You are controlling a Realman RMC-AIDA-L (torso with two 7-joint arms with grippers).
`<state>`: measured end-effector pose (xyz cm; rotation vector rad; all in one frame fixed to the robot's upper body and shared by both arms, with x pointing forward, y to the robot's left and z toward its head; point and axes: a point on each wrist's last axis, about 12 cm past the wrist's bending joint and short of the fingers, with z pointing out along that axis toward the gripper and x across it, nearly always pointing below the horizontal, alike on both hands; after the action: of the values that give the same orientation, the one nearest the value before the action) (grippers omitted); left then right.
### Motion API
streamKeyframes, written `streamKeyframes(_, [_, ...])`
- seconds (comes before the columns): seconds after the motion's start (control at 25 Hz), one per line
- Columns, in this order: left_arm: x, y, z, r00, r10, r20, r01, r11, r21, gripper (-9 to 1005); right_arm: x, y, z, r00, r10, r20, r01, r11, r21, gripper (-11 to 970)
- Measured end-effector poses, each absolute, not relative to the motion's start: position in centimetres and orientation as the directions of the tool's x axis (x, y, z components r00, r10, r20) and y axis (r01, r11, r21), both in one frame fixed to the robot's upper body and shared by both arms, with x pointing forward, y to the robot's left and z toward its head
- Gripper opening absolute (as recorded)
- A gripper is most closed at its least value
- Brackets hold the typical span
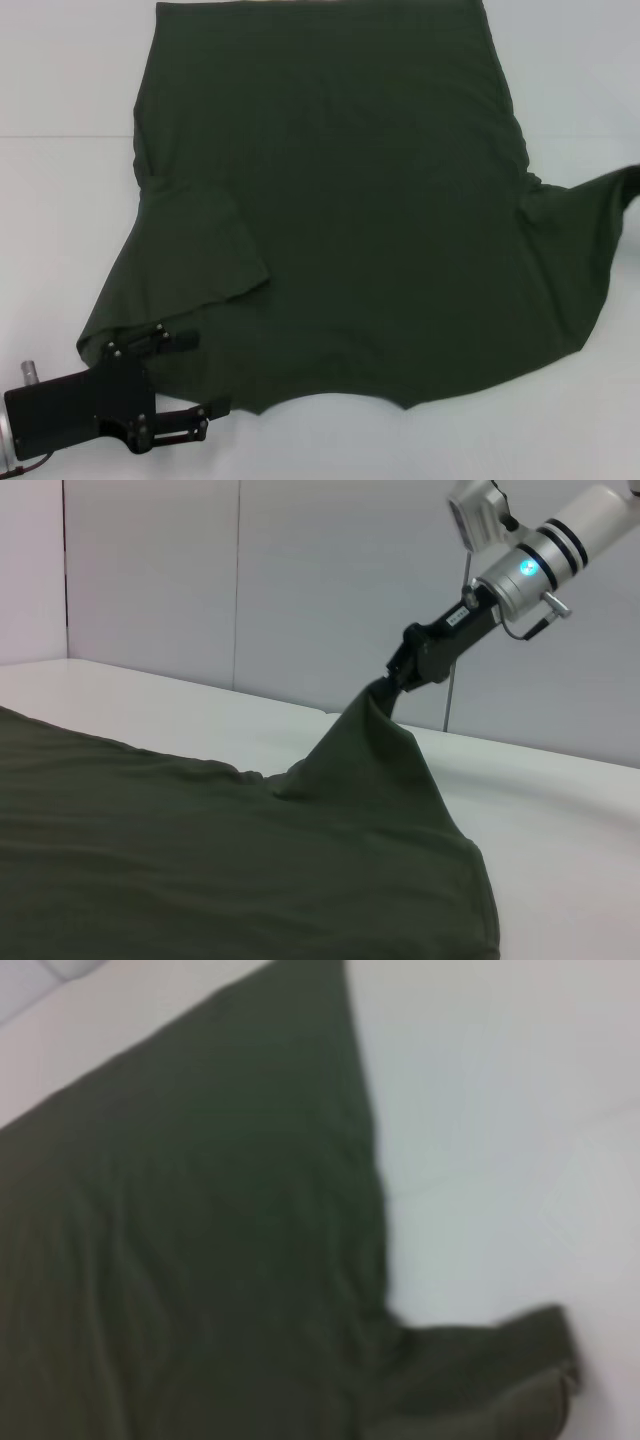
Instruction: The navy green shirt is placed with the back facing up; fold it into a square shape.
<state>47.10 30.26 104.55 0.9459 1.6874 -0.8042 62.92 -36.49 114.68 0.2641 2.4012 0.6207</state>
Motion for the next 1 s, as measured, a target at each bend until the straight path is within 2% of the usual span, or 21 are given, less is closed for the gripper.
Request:
streamKeyframes(0.2, [47.0,30.3,104.5,-0.198,0.214,-0.957,0.877,0.475,-0.075,889,64.4,-33.2,115.5,-0.796,0.226,-0.561,-0.084,0.878,0.472,21])
streamKeyframes(0.56, [47.0,30.3,104.4,-0.202,0.217,-0.955,0.877,0.475,-0.078,889,65.7,-23.8,115.0,-0.838,-0.076,-0.540,-0.322,0.868,0.377,20])
streamKeyframes(0.76, [46.9,30.3,104.3,-0.206,0.218,-0.954,0.876,0.475,-0.081,889,65.6,-22.2,113.8,-0.852,-0.134,-0.507,-0.344,0.873,0.347,20])
streamKeyframes(1.0, [46.8,30.3,104.3,-0.208,0.217,-0.954,0.876,0.475,-0.083,889,65.4,-22.2,113.0,-0.857,-0.140,-0.496,-0.337,0.880,0.334,20])
